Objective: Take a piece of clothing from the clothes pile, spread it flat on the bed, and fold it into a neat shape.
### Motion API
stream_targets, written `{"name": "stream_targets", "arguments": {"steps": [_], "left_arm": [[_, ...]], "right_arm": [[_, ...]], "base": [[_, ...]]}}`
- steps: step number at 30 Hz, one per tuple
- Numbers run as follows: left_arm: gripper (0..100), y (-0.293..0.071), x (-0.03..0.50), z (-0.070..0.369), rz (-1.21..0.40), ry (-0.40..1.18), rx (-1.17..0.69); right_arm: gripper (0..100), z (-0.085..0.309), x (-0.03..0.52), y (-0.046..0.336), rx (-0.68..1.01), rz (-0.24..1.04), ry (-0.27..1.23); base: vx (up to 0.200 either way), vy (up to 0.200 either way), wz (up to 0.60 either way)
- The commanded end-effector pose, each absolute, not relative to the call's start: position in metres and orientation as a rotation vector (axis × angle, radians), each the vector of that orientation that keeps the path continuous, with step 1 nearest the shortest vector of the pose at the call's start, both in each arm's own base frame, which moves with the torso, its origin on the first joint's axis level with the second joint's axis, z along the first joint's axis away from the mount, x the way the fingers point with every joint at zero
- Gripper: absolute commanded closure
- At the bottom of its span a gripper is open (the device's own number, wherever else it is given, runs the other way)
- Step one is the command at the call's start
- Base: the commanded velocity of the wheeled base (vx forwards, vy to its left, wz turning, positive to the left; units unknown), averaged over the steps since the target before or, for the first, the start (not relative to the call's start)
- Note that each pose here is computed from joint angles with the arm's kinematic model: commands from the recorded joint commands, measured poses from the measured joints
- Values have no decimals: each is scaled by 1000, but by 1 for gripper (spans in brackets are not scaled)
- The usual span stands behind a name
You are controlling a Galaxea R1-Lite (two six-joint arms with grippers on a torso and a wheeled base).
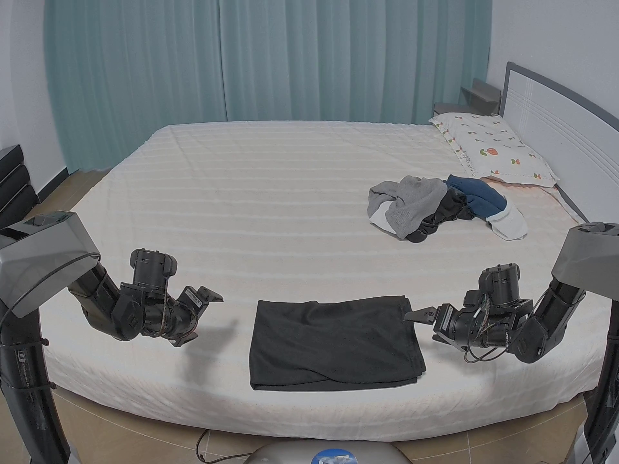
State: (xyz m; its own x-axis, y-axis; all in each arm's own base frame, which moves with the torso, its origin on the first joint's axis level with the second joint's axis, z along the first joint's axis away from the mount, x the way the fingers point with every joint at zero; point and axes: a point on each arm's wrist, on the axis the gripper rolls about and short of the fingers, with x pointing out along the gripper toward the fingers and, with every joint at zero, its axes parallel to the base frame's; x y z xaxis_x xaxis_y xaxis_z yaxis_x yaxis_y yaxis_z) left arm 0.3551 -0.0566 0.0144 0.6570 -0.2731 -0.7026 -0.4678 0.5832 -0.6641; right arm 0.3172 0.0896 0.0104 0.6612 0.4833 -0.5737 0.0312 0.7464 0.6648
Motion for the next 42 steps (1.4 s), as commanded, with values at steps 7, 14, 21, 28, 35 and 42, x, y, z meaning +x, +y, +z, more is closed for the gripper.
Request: {"name": "stream_targets", "arguments": {"steps": [7,14,21,28,35,42], "left_arm": [[0,-91,354,14,89,875,-915],[0,-115,383,5,103,785,-797],[0,-118,393,-17,112,789,-741],[0,-114,400,-20,141,765,-742],[0,-116,403,-23,171,744,-728],[100,-117,403,-24,180,740,-724]], "right_arm": [[0,11,330,110,805,291,812],[0,-1,341,131,848,206,790],[0,2,357,149,820,224,741],[0,-5,377,158,811,217,756],[0,-21,382,157,816,218,736],[0,-27,385,165,814,229,737]], "base": [[0,-57,0],[0,0,0],[0,0,0],[0,0,0],[0,0,0],[0,0,0]]}}
